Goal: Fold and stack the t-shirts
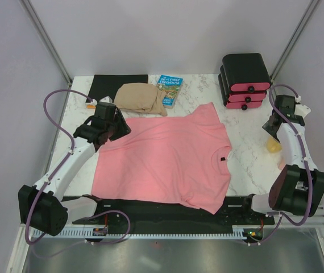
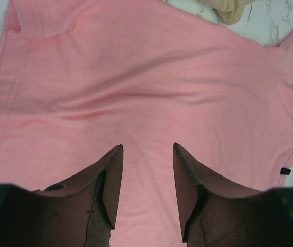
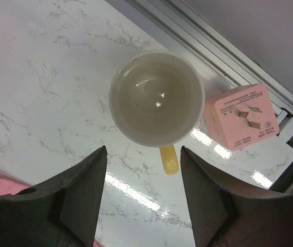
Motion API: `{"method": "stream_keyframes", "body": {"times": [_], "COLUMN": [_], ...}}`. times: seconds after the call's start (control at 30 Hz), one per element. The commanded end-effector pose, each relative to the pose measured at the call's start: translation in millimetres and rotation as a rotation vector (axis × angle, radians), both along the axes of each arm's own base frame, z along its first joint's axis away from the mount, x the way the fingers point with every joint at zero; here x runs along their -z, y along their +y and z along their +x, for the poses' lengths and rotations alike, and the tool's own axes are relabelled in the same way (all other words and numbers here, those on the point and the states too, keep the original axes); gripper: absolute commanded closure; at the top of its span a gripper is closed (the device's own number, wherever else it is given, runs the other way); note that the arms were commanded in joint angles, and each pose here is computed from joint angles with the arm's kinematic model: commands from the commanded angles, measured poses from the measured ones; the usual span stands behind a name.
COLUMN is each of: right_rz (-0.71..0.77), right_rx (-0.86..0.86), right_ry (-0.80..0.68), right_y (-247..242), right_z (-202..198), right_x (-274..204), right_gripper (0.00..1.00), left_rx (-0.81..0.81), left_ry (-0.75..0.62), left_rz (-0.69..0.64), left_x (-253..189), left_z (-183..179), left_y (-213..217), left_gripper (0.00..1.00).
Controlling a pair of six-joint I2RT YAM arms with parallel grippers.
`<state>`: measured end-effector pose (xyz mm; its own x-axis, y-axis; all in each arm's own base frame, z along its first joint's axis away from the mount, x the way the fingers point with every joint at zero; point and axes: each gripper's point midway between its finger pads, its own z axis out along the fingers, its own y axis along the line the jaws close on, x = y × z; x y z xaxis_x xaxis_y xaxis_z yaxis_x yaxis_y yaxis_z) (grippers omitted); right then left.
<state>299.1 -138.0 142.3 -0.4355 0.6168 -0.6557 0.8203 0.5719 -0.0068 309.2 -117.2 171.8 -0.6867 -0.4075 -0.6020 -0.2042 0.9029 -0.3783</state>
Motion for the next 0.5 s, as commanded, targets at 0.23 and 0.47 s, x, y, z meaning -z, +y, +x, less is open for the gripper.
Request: {"method": "stream_keyframes", "body": {"times": [0.23, 0.47], "right_rz": [0.022, 0.031], "right_rx": [-0.043, -0.050], "right_ry": [0.017, 0.032], "right_y": [-5, -7], "right_z": [18, 28], "right_x": [22, 37], "right_gripper": [0.33, 0.34], "left_rx": [0.020, 0.022], "left_ry": [-0.034, -0.037], "left_rz": [0.033, 0.037], "left_x": [-6, -6], "left_z": [3, 4], "left_y": [2, 2], "left_gripper": [0.50, 0.49]}}
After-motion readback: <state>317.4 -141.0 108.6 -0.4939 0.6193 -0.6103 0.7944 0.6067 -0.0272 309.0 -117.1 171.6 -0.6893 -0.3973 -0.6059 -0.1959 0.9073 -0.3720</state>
